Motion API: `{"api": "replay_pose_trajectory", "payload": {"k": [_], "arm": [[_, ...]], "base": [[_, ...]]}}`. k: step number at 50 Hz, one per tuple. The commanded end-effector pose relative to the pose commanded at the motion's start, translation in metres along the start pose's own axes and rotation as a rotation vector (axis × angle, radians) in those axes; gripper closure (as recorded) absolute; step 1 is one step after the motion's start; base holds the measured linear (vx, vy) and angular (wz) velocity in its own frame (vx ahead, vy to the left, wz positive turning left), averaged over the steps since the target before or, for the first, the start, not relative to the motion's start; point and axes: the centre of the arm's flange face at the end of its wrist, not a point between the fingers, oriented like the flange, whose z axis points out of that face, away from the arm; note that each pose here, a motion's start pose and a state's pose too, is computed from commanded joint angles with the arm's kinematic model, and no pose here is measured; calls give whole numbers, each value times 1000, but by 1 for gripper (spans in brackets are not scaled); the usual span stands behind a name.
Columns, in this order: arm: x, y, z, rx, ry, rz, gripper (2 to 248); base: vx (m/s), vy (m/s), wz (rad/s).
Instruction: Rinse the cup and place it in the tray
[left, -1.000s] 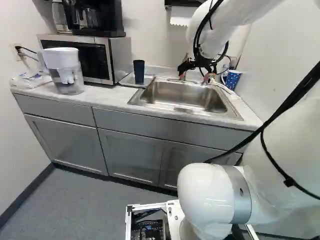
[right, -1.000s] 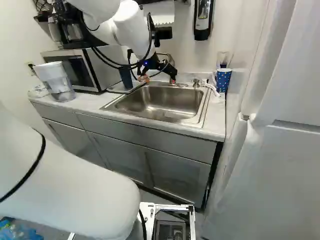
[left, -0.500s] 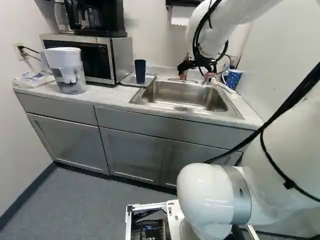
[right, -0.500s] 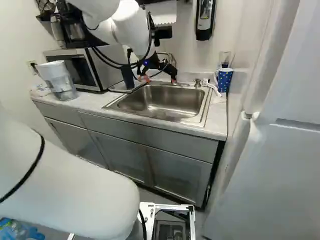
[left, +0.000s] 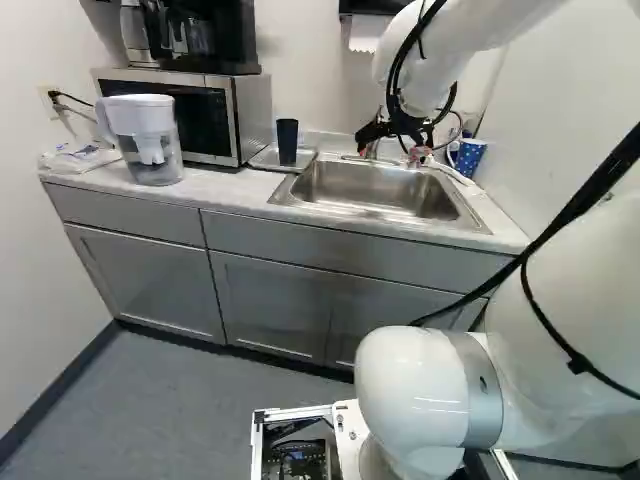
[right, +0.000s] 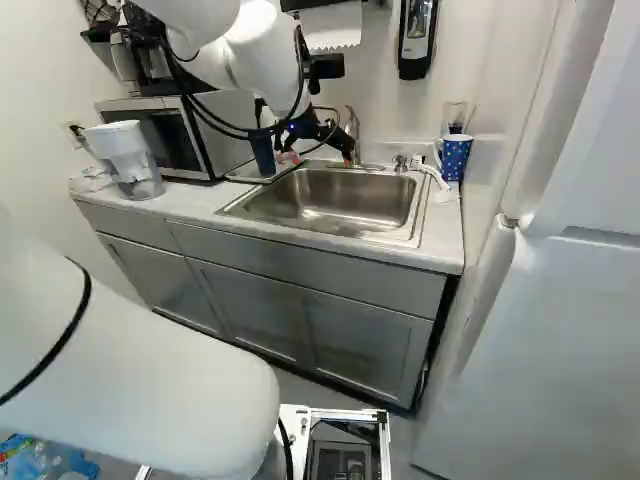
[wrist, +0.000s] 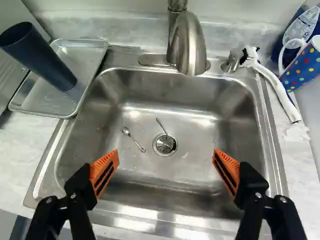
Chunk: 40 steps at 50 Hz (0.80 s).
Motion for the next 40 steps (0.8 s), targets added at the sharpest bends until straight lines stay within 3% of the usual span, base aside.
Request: {"api": "replay_pose_trajectory", "payload": {"k": [40], "arm": [[0, 0, 0, 0, 0, 0, 3]], "base": [[-128, 103, -5]]}}
